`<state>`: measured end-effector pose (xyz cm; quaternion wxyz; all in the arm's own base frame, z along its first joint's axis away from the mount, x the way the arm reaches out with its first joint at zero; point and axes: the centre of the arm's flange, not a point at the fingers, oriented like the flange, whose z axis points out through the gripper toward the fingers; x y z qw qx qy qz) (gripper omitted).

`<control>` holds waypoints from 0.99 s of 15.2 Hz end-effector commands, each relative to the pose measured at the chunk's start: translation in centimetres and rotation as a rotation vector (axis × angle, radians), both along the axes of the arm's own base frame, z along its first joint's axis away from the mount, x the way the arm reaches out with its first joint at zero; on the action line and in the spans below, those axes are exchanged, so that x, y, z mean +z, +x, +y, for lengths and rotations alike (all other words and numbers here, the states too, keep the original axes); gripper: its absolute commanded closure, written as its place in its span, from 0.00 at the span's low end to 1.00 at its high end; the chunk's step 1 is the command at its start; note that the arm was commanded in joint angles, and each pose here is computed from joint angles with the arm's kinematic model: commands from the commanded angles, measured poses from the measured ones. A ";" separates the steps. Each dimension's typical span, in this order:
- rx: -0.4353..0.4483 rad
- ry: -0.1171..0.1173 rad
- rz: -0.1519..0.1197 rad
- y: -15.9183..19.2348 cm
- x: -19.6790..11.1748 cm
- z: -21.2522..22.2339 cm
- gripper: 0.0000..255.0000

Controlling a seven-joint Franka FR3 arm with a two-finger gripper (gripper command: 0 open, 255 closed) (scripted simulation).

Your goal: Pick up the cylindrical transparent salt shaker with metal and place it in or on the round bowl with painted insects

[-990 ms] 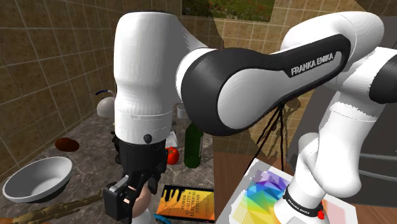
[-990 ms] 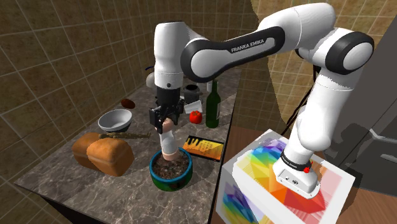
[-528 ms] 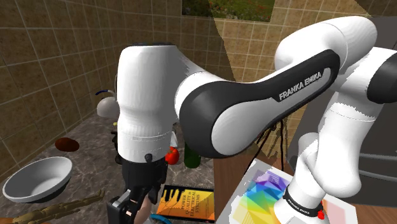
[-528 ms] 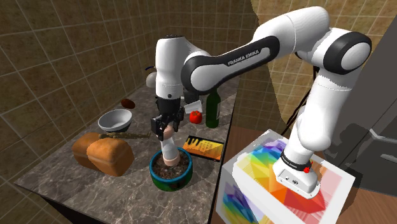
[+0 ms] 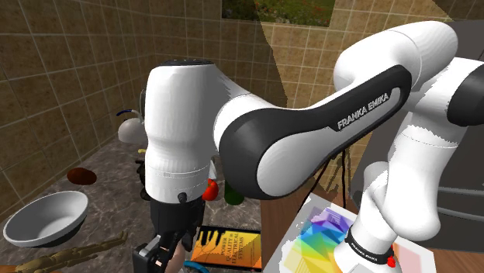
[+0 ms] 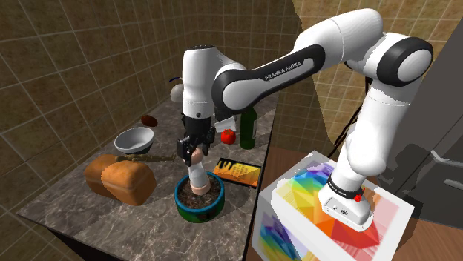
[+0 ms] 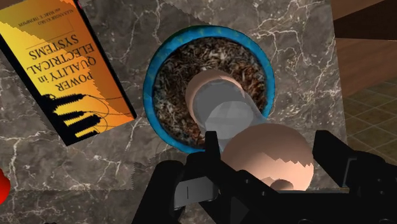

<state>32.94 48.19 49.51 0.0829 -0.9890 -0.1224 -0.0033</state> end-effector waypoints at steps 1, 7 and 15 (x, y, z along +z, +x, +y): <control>0.000 0.000 0.000 0.0 0.0 0.0 0.00; 0.000 0.000 0.000 0.0 1.3 -0.2 0.00; 0.000 0.000 0.000 0.1 4.9 -0.8 0.00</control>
